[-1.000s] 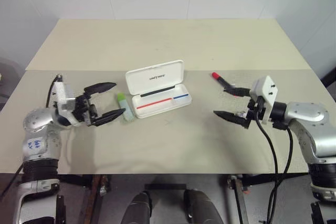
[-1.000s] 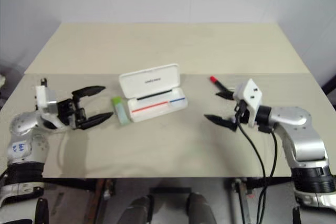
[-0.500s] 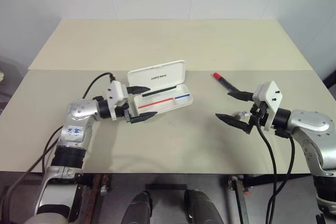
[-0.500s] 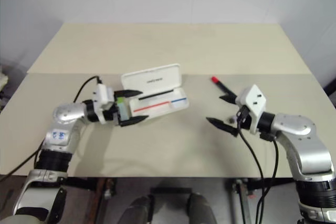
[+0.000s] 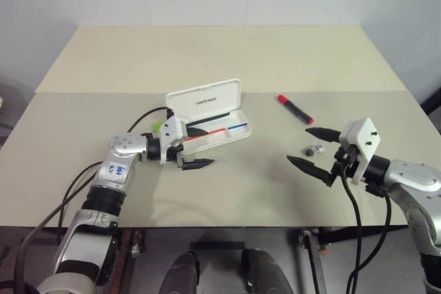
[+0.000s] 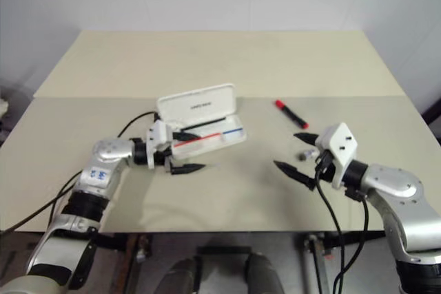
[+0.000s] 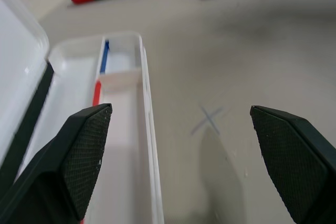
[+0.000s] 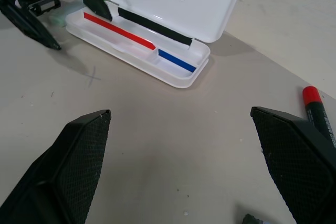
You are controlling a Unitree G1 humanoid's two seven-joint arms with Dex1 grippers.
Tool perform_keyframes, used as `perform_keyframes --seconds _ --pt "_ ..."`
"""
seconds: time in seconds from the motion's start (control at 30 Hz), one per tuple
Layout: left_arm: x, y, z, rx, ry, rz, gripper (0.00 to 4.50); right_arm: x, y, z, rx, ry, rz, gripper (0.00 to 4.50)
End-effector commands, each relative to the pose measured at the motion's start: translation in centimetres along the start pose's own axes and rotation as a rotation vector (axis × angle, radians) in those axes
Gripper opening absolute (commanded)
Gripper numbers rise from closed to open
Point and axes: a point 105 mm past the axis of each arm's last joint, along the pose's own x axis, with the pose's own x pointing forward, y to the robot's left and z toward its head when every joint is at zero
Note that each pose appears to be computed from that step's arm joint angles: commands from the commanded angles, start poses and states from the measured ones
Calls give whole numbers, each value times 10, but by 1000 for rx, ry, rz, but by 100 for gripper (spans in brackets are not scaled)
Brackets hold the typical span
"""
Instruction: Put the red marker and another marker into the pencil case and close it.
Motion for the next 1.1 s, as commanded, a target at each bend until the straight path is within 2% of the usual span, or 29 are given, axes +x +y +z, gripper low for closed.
perform_keyframes --seconds 0.03,0.3,0.33,0.4,0.77,0.8,0.97,1.1 --pt "1 8 2 16 51 15 449 -6 -2 11 -30 -37 -25 450" --pt "5 20 -9 40 186 41 449 -8 -4 7 -27 -32 -38 450" --pt "6 21 -11 33 199 43 430 -8 -5 7 -27 -32 -39 450" --pt "7 24 -12 22 217 54 387 -8 -5 7 -26 -31 -40 450" --pt "2 33 4 59 186 86 17 -4 -7 8 -32 -33 -37 450" --pt "1 35 7 69 181 94 4 -4 -7 8 -33 -34 -36 450" --pt "-4 42 31 144 118 143 4 -3 -10 9 -35 -34 -32 450" --pt "-11 36 49 233 75 128 4 -3 -9 9 -35 -34 -25 450"
